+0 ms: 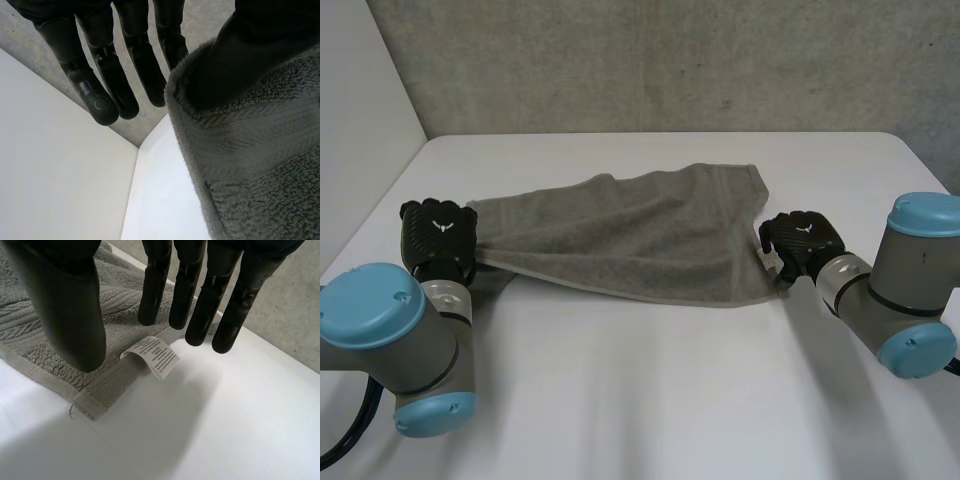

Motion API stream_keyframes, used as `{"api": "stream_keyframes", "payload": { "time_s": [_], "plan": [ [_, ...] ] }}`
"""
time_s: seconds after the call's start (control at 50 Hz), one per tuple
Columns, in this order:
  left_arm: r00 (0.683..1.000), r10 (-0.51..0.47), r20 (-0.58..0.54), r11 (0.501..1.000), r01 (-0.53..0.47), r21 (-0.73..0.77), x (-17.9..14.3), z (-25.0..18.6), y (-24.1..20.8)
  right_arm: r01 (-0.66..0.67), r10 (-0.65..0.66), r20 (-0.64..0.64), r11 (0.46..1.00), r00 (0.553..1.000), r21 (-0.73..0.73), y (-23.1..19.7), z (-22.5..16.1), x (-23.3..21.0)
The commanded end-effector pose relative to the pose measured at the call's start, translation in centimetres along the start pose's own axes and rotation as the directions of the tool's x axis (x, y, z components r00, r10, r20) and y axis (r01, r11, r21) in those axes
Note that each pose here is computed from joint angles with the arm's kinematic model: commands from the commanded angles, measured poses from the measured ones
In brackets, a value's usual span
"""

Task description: Fold the towel.

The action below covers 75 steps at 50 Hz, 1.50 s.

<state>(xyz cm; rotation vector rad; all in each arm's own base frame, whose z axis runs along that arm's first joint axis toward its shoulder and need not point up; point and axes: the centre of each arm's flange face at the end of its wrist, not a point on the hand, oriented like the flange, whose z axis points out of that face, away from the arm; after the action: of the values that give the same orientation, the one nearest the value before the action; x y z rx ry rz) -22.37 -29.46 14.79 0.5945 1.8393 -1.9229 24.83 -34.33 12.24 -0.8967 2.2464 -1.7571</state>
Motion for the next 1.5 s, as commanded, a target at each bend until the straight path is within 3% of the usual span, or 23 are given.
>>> {"api": "stream_keyframes", "payload": {
  "time_s": [0.02,1.5],
  "plan": [
    [1.0,0.0,0.0,1.0,0.0,0.0,0.0,0.0,0.0,-0.004,0.005,0.018,1.0,1.0,-0.018,0.4,-0.2,-0.3],
    [1.0,0.002,-0.009,1.0,-0.002,-0.004,0.2,-0.2,0.3,-0.008,0.008,0.023,1.0,1.0,0.009,2.4,1.0,-1.2]
  ]
}}
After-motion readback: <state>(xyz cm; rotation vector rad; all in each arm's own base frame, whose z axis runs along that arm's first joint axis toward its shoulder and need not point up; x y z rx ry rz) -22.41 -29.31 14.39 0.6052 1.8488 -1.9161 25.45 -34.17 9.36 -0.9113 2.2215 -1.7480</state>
